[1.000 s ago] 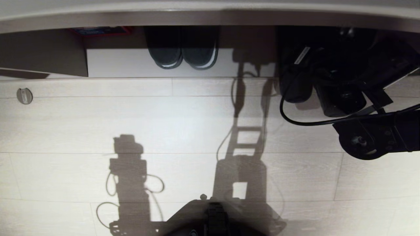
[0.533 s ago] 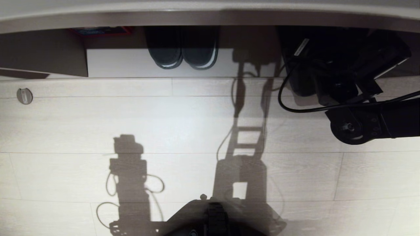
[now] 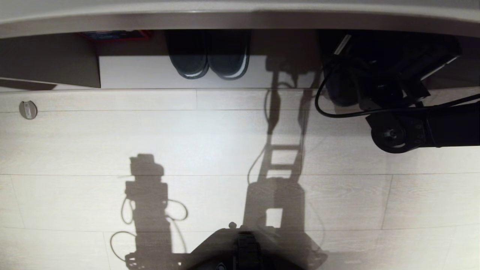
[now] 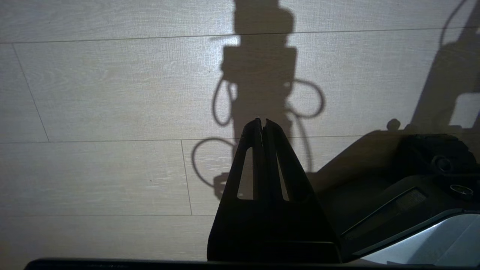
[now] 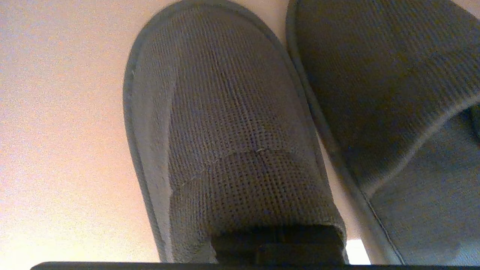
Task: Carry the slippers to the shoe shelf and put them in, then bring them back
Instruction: Place the slippers into the shoe cabinet
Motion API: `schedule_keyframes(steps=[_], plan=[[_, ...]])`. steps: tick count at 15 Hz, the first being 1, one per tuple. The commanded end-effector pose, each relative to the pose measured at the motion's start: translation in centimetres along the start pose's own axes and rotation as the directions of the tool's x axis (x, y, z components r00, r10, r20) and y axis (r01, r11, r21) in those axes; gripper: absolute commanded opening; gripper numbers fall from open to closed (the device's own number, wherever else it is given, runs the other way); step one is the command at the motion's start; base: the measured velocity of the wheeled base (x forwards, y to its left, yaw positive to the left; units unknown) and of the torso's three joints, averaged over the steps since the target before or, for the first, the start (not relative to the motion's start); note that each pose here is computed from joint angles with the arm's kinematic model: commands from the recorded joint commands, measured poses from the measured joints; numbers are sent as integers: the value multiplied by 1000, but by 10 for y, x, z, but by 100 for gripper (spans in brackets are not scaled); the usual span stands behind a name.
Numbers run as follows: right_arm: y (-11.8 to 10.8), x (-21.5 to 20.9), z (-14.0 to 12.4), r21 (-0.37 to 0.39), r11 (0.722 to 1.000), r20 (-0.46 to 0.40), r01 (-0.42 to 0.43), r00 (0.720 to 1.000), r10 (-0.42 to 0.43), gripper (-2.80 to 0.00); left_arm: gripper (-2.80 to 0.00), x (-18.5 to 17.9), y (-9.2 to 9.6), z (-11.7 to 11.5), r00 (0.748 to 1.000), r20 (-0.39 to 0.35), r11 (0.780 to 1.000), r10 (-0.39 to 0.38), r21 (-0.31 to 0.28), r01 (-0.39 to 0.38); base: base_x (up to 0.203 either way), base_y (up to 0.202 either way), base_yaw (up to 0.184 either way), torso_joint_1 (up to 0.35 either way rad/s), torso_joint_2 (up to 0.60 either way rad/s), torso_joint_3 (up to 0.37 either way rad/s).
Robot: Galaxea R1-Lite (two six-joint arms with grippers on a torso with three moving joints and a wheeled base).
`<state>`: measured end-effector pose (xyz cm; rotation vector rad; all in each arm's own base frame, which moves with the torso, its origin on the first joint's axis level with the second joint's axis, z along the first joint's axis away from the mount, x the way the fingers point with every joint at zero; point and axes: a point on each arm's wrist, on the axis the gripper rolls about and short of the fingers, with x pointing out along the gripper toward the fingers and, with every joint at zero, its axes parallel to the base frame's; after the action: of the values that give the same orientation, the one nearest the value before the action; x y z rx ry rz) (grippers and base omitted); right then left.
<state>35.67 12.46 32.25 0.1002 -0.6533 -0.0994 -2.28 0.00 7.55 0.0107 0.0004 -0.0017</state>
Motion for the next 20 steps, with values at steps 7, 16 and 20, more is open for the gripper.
schedule_keyframes(steps=[7,16,20], plan=[[-1,-3,-6,-10,1000,-18,1,1000,-1,-280,-280,0,0,0,1000,0,1000,2,0,-2,0,0,0,0,0,0],[-6,-35,-2,-2,999,-35,-34,999,34,-280,-280,0,0,0,1000,0,1000,2,-1,-2,0,0,0,0,0,0],[-13,-67,16,0,997,-80,-74,994,74,-280,-280,0,0,0,1000,2,1000,0,0,0,0,0,0,0,0,0]])
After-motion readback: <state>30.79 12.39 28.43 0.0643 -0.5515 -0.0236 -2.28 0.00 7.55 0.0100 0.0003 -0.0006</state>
